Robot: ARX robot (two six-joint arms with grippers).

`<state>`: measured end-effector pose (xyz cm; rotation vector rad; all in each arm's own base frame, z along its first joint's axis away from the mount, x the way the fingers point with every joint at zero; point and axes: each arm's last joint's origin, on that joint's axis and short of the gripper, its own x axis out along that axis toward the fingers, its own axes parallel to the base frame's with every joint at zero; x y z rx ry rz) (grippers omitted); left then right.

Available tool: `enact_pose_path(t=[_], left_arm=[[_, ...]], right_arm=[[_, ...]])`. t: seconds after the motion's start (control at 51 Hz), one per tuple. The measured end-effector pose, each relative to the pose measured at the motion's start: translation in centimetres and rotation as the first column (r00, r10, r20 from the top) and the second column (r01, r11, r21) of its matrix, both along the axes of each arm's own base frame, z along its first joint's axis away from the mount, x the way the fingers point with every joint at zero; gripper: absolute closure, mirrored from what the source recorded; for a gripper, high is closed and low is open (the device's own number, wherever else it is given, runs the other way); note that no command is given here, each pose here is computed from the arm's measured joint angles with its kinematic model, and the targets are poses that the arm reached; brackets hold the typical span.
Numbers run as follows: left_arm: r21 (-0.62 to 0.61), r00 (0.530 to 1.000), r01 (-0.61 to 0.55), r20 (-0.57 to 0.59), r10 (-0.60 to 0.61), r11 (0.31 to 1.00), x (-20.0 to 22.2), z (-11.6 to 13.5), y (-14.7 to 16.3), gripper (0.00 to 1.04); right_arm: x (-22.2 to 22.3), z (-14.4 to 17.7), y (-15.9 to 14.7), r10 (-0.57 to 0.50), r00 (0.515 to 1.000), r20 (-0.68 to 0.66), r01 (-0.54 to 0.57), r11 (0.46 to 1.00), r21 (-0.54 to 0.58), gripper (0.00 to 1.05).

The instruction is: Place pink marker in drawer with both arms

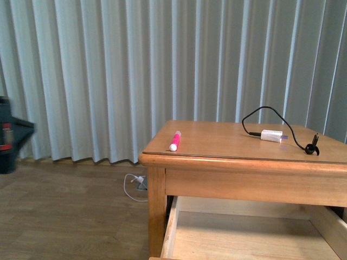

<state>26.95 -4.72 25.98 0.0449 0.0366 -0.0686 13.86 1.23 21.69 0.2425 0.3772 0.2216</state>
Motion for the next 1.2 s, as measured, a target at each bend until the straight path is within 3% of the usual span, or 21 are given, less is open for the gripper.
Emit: enact_pose_path(t=[0.275, 0.569, 0.864, 1.197], left_arm=[[0.066, 0.988, 0.151, -0.022, -0.150, 0.986, 8.5, 2.2, -5.2, 0.06], [0.111, 0.970, 0.212, -0.148, -0.195, 0.971, 16.2, 1.2, -9.4, 0.06], [0.146, 0.951, 0.265, -0.201, -0.234, 0.953, 19.2, 0.5, -13.0, 0.06], [0.153, 0.942, 0.247, -0.267, -0.201, 0.957, 20.9, -1.1, -13.9, 0.06]], right_arm=[[0.0, 0.0, 0.0, 0.000, 1.000, 0.000, 0.000, 1.000, 0.000, 0.08], [0.0, 0.0, 0.0, 0.000, 1.000, 0.000, 0.000, 1.000, 0.000, 0.08], [0.0, 0.0, 0.0, 0.000, 1.000, 0.000, 0.000, 1.000, 0.000, 0.08], [0.0, 0.0, 0.0, 0.000, 1.000, 0.000, 0.000, 1.000, 0.000, 0.08]])
